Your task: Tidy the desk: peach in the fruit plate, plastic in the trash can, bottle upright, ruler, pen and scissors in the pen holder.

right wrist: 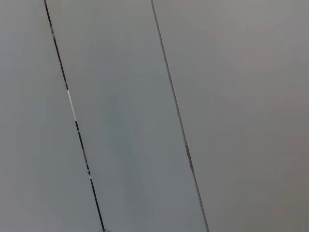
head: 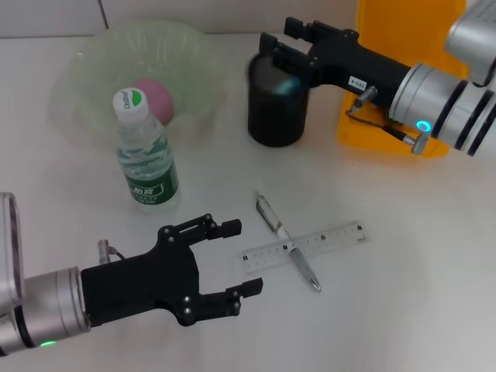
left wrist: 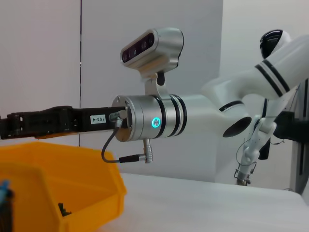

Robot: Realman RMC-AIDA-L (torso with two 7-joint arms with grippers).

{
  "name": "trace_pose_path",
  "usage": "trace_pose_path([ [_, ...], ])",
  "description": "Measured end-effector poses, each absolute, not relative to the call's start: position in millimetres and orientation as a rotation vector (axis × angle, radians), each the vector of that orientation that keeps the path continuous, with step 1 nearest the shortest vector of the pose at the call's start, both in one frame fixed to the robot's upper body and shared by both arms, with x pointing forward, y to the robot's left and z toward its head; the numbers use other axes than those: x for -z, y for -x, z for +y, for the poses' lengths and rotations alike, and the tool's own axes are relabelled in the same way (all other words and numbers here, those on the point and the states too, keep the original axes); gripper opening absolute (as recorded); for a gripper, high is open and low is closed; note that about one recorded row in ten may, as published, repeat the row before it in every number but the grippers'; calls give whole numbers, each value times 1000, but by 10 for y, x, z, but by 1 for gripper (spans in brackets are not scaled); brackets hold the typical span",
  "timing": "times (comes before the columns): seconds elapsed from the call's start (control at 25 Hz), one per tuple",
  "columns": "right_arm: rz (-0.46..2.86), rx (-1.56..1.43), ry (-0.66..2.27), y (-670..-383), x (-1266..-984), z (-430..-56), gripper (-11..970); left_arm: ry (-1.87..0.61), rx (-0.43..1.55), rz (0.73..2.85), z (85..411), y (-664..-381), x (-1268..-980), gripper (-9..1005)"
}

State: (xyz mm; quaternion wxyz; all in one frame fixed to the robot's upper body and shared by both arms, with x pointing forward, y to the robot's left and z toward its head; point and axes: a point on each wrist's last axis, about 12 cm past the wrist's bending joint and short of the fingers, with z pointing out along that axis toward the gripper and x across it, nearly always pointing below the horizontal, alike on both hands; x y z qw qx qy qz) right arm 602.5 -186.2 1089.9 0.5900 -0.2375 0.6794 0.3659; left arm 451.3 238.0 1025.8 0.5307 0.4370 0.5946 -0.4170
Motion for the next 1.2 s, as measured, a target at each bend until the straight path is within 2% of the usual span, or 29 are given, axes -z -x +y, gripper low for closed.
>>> trace_pose_path([
  [0.08,1575,-868,542,-6009,-10925,-1887,572,-1038,1002,1412,2394,-4499,-10268,794],
  [0.2,1564,-928,516,-5925,-11037,-2018,602,-1026,1007,1410,2432,-4465,-10273,794],
  [0.28,1570,-972,526,-5873,-11255,-2166,621,-1015,1007,1421,2458,-4439,-10263,794],
  [0.36,1594,-988,548,-5858,-11345,-2209,641,-1015,1007,1421,2458,-4439,-10263,794],
  [0.4,1683,-1006,603,-5843,-11528,-2294,651,-1008,1003,1448,2524,-4370,-10228,794],
  [0.44,1683,-1006,603,-5843,-11528,-2294,661,-1007,1001,1452,2538,-4359,-10223,794],
  [0.48,1848,-978,693,-5859,-11714,-2368,671,-1004,997,1460,2564,-4340,-10214,794],
  [0.52,1848,-978,693,-5859,-11714,-2368,689,-1004,997,1460,2564,-4340,-10214,794],
  [0.6,2105,-885,886,-5915,-11968,-2394,726,-995,977,1486,2675,-4258,-10186,794],
  [0.68,2161,-867,953,-5914,-12020,-2375,762,-994,975,1493,2699,-4244,-10182,794],
  [0.76,2239,-811,1112,-5920,-12133,-2304,799,-995,975,1512,2758,-4219,-10175,794],
  [0.8,2240,-714,1294,-5933,-12199,-2202,798,-997,980,1531,2798,-4200,-10169,794],
  [0.84,2240,-714,1294,-5933,-12199,-2202,797,-997,980,1531,2798,-4200,-10169,794],
  [0.92,2191,-632,1474,-5927,-12220,-2031,796,-994,988,1553,2838,-4192,-10168,794],
  [1.0,2100,-534,1735,-5860,-12182,-1711,795,-989,993,1573,2885,-4185,-10170,794],
  [1.04,2100,-534,1735,-5860,-12182,-1711,794,-989,993,1573,2885,-4185,-10170,794],
  [1.2,1978,-352,2053,-5745,-12009,-1261,793,-999,989,1586,2912,-4161,-10157,794],
])
